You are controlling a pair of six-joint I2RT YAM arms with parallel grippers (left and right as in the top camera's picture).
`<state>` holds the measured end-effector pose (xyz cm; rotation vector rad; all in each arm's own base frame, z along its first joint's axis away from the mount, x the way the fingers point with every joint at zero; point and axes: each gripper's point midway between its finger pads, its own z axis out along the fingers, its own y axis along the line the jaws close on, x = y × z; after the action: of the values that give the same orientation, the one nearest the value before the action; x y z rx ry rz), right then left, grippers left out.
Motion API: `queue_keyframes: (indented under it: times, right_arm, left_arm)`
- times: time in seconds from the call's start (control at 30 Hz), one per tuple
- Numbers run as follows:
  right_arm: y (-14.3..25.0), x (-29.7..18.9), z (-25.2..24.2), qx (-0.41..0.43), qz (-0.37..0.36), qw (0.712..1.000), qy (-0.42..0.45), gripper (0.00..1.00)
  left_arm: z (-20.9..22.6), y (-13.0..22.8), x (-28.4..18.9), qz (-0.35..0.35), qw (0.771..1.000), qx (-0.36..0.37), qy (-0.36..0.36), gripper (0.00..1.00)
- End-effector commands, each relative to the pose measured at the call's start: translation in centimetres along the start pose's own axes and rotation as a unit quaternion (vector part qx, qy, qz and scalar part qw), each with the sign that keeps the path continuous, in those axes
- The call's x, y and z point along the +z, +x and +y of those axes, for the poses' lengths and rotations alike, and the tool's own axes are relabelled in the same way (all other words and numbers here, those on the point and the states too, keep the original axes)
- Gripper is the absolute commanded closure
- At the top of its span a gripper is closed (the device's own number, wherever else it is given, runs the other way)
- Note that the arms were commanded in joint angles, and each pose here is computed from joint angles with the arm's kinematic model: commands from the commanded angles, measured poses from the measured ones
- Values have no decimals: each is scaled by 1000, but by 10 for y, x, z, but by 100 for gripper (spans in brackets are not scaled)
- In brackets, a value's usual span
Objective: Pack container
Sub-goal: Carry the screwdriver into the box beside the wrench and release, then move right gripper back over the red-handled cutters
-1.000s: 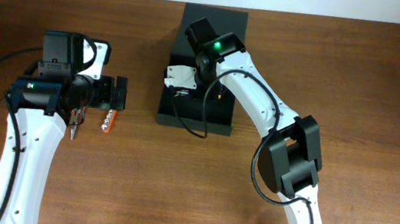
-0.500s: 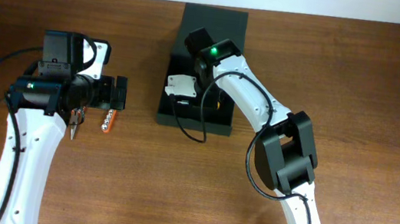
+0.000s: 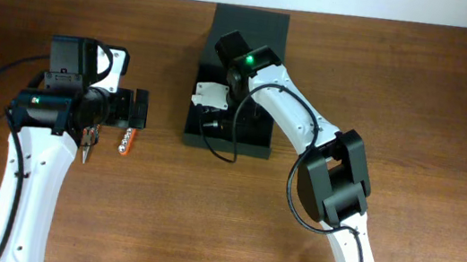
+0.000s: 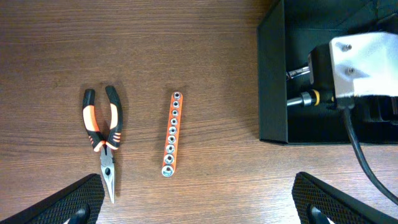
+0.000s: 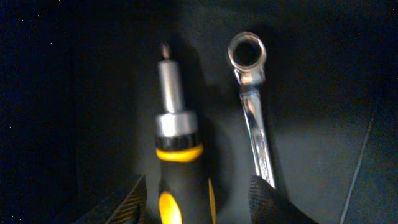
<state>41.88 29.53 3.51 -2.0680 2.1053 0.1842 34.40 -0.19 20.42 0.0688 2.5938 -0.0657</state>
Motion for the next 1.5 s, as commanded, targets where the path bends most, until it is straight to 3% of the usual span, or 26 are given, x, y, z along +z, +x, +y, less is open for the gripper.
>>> queue_keyframes:
  times: [0.0, 0.1, 0.23, 0.33, 0.4, 0.5, 0.57, 0.73, 0.93, 1.03, 1.27, 1.47]
  right_arm:
    - [-4, -33, -18, 71, 1, 997, 42, 55]
    - [-11, -76, -27, 127, -10, 989, 76, 65]
    - [-20, -156, -33, 205, -53, 969, 123, 66]
    - [-14, -212, -36, 259, -93, 949, 157, 57]
    - [1, -247, -43, 309, -122, 926, 181, 57]
    - [36, -275, -57, 386, -141, 889, 201, 56]
    - [72, -279, -69, 452, -139, 858, 201, 47]
    - [164, -245, -82, 591, -79, 787, 158, 45]
    - [212, -171, -62, 647, -7, 761, 50, 44]
    - [216, -135, -52, 648, 23, 761, 21, 44]
    - [209, -65, -27, 568, 63, 820, -26, 44]
    - [205, -27, -9, 537, 82, 838, -42, 44]
  left_arm:
    - [1, -4, -1, -4, 1000, 8, 1, 1]
    - [1, -4, -1, -4, 1000, 8, 1, 1]
    - [1, -4, -1, -4, 1000, 8, 1, 1]
    - [1, -4, -1, -4, 1000, 8, 1, 1]
    - [1, -4, -1, -4, 1000, 8, 1, 1]
    - [1, -4, -1, -4, 1000, 8, 1, 1]
    - [1, -4, -1, -4, 1000, 8, 1, 1]
    - [1, -4, -1, -4, 1000, 8, 1, 1]
    - [1, -4, -1, -4, 1000, 8, 0, 1]
    - [1, -8, -1, -12, 1000, 9, 0, 1]
    - [2, -14, -1, -24, 1000, 10, -1, 1]
    - [2, -14, -1, -23, 1000, 10, -1, 1]
